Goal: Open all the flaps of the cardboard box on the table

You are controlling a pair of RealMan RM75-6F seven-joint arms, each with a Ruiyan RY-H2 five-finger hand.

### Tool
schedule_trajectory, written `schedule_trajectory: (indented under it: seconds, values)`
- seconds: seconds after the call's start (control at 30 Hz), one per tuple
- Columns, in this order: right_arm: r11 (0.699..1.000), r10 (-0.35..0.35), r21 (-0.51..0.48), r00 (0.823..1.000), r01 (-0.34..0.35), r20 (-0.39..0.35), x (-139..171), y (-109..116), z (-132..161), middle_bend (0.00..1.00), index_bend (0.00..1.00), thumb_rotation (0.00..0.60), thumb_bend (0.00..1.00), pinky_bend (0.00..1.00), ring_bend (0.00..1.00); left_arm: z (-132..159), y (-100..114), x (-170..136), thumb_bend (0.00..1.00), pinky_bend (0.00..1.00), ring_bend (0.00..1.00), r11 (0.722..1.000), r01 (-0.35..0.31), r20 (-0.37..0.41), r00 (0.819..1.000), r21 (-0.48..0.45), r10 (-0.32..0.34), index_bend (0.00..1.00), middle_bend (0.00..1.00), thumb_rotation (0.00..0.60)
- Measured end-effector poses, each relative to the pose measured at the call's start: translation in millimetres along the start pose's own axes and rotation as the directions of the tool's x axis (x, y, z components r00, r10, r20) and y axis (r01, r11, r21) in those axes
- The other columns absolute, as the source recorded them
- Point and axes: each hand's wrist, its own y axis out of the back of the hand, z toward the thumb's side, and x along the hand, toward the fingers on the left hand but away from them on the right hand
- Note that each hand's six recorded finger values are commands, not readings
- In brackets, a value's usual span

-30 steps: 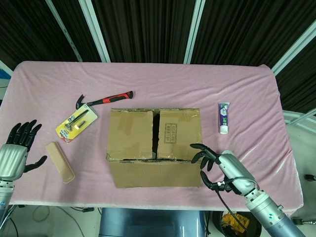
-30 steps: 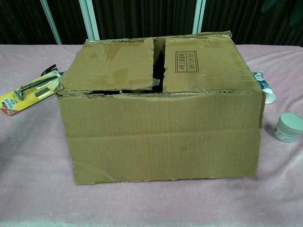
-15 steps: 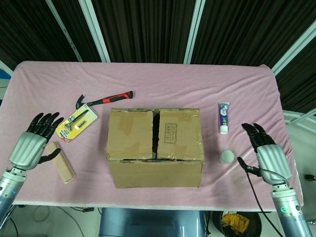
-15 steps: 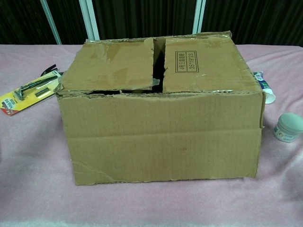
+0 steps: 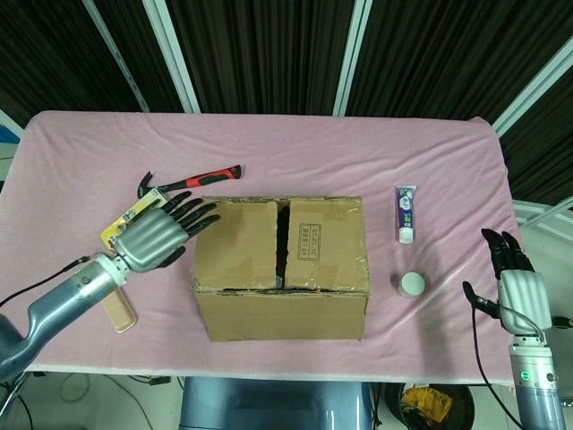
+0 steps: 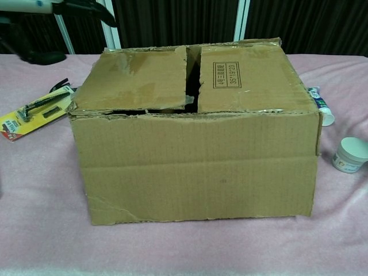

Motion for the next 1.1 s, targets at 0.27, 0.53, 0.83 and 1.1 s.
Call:
schedule_trajectory:
  seconds: [0.27, 0.53, 0.83, 1.1]
  values:
    - [1.000, 0.017, -0.025, 1.000, -0.017, 0.004, -5.3, -8.9, -4.9, 0.12, 0.05, 0.600, 0.40, 0.23, 0.07, 49.2, 25.6, 64.6, 0.72, 0.14, 0.07, 0.989, 0.019, 0.171, 0.984, 0.146, -0.044, 0.12, 0.14, 0.600]
    - [0.998, 0.033, -0.049, 0.999, -0.032, 0.010, -5.6, -12.8, -7.8, 0.13, 0.05, 0.600, 0.41, 0.23, 0.07, 82.7, 25.3, 97.2, 0.78, 0.22, 0.16, 0.981, 0.011, 0.241, 0.969, 0.194, -0.059, 0.21, 0.25, 0.600]
    - [0.998, 0.038, -0.055, 0.999, -0.038, 0.011, -5.5, -13.7, -8.1, 0.13, 0.05, 0.600, 0.41, 0.23, 0.07, 103.9, 23.2, 123.2, 0.83, 0.27, 0.21, 0.974, 0.002, 0.264, 0.962, 0.227, -0.064, 0.25, 0.32, 0.600]
    - [0.997, 0.042, -0.058, 0.999, -0.041, 0.010, -4.7, -14.7, -6.6, 0.13, 0.05, 0.600, 0.41, 0.23, 0.07, 104.5, 18.5, 127.9, 0.88, 0.42, 0.39, 0.974, 0.010, 0.251, 0.966, 0.228, -0.068, 0.37, 0.51, 0.600]
